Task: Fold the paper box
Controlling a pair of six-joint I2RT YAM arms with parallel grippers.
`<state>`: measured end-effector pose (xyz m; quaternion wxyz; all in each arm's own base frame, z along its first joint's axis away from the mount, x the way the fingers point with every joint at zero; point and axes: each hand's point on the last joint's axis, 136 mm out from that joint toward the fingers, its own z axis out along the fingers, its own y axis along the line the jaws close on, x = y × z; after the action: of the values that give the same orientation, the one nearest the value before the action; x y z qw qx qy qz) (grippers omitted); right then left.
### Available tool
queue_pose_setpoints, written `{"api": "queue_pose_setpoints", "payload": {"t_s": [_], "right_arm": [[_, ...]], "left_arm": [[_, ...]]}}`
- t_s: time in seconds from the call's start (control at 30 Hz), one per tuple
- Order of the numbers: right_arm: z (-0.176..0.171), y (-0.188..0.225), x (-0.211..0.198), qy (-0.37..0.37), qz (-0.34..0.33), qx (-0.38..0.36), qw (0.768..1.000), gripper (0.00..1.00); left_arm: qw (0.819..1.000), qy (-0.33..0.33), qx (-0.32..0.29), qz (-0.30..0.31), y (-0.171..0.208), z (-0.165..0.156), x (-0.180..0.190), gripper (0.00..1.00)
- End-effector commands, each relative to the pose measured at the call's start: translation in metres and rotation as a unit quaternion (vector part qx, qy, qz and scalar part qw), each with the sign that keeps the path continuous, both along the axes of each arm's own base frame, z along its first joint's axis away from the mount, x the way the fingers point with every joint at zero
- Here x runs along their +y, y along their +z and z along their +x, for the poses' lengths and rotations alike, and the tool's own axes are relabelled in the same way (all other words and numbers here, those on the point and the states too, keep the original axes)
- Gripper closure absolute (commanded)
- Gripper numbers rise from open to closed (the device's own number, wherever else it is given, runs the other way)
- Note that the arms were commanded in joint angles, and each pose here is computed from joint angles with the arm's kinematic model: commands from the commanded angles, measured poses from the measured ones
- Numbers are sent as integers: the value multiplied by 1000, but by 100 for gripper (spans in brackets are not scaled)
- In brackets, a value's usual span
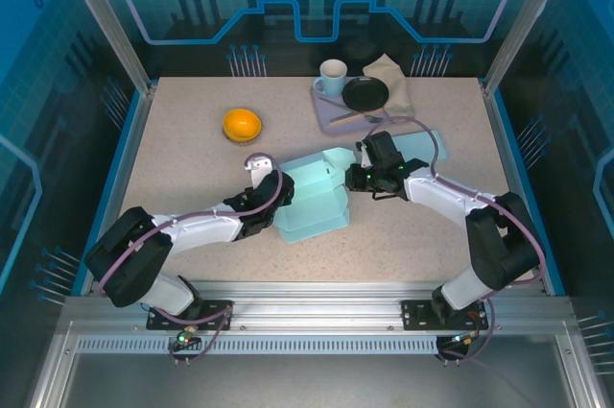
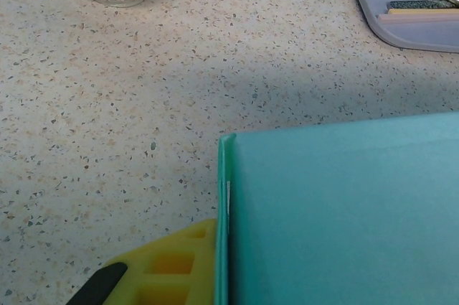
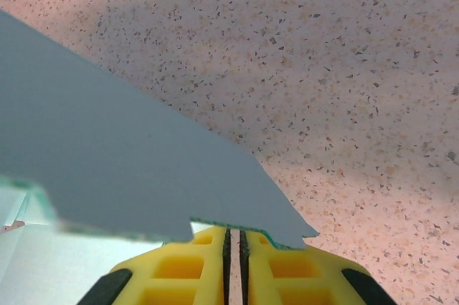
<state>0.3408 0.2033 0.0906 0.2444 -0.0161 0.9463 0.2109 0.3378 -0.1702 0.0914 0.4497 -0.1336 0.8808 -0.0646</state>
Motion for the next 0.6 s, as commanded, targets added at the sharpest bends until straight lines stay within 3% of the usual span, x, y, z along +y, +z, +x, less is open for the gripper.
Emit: {"api": "queue_pose_setpoints", "payload": {"t_s": [0.0, 0.2, 0.57], "right_arm": [[10, 16, 13, 21, 36, -24, 999, 86], [1, 41, 51, 78, 124, -28, 989, 86], [-21, -9, 72, 89, 88, 36, 992, 88]], "left_arm": [[999, -24, -10, -29, 3, 2, -15, 86], [999, -25, -5, -33, 0, 3, -18, 86], [999, -18, -12, -49, 4, 4, -19, 86]]}}
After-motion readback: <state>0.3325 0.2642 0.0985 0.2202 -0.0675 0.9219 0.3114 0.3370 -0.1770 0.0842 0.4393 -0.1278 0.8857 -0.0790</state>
